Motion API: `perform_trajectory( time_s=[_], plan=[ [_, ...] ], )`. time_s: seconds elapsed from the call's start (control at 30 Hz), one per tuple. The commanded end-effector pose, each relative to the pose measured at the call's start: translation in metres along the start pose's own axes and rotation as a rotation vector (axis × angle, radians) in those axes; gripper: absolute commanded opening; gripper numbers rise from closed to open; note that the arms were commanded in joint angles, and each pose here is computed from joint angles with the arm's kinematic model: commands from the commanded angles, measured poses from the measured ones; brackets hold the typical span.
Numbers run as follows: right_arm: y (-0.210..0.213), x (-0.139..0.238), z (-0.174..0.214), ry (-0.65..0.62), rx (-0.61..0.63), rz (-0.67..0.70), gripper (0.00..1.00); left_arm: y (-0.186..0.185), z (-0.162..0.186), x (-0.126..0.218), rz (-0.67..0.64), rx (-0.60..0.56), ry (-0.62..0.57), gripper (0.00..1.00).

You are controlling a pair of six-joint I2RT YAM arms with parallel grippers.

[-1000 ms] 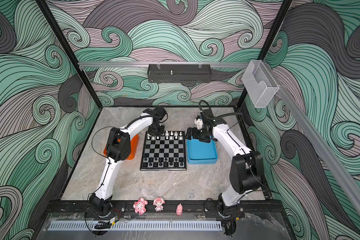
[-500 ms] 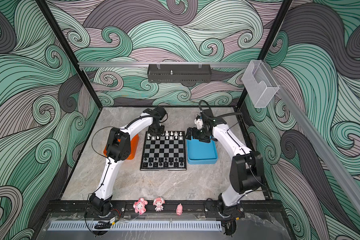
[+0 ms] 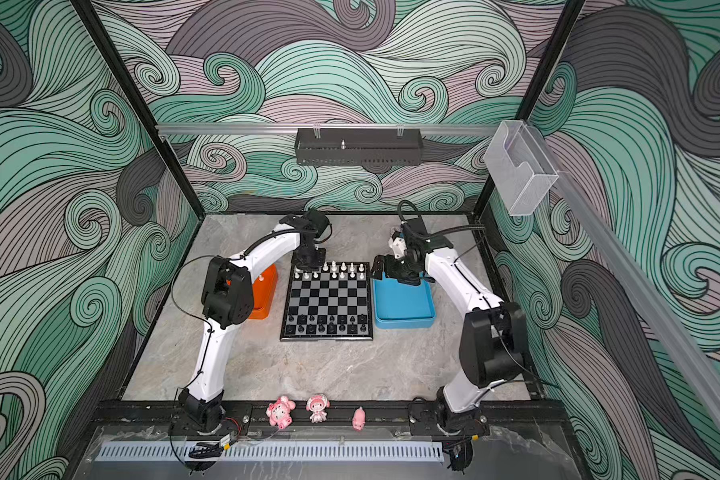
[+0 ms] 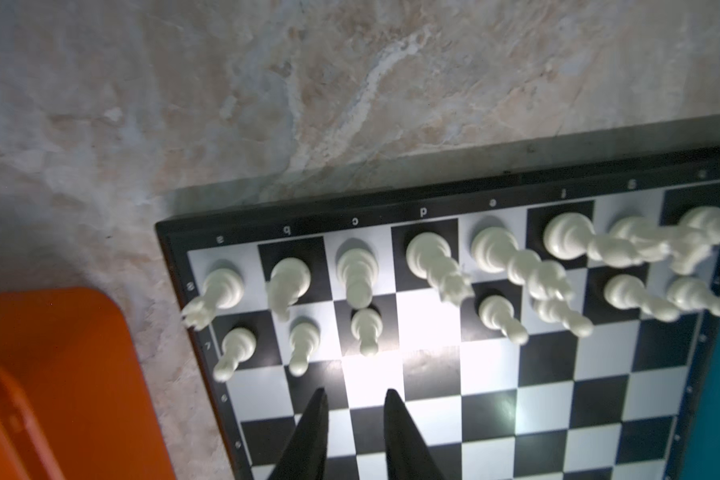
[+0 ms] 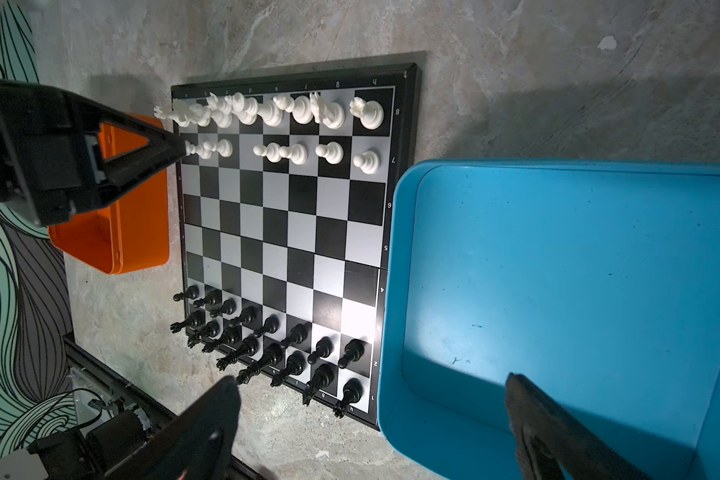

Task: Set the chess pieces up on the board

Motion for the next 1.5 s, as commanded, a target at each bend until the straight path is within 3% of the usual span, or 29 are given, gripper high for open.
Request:
perform_trajectory(
  time_s=[0.0,0.23,0.37,0.67,1.07,1.47],
  plan=[
    [0.004,0.006,0.000,-0.016,0.004,-0.007,0.99,0.011,0.006,0.045,-0.016,0.021,-0.081,0.29],
    [0.021,0.000,-0.005,-0.008,0.040,-0.015,0.99,0.047,0.014,0.077,-0.086,0.055,-0.157,0.39],
    [0.040,-0.009,-0.012,-0.005,0.075,-0.037,0.99,0.083,0.018,0.082,-0.098,0.120,-0.153,0.52],
    [0.084,-0.035,-0.020,0.032,0.159,-0.093,0.99,0.174,0.017,0.080,-0.136,0.308,-0.134,0.99],
    [0.093,-0.042,-0.017,0.056,0.197,-0.092,0.99,0.197,-0.008,0.019,-0.157,0.440,-0.019,0.95],
    [0.073,-0.041,-0.012,0.072,0.164,-0.085,0.99,0.190,-0.028,-0.016,-0.135,0.464,0.011,0.66]
  ],
)
Point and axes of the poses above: each gripper's point midway between its finger pads, its own x axis back along the fingers, its own y axis along the line the jaws close on, z = x × y, the point moved 10 cm from there along x, back along the fingers, and after that the axes turned 15 degrees about x, right-handed, at the moved point
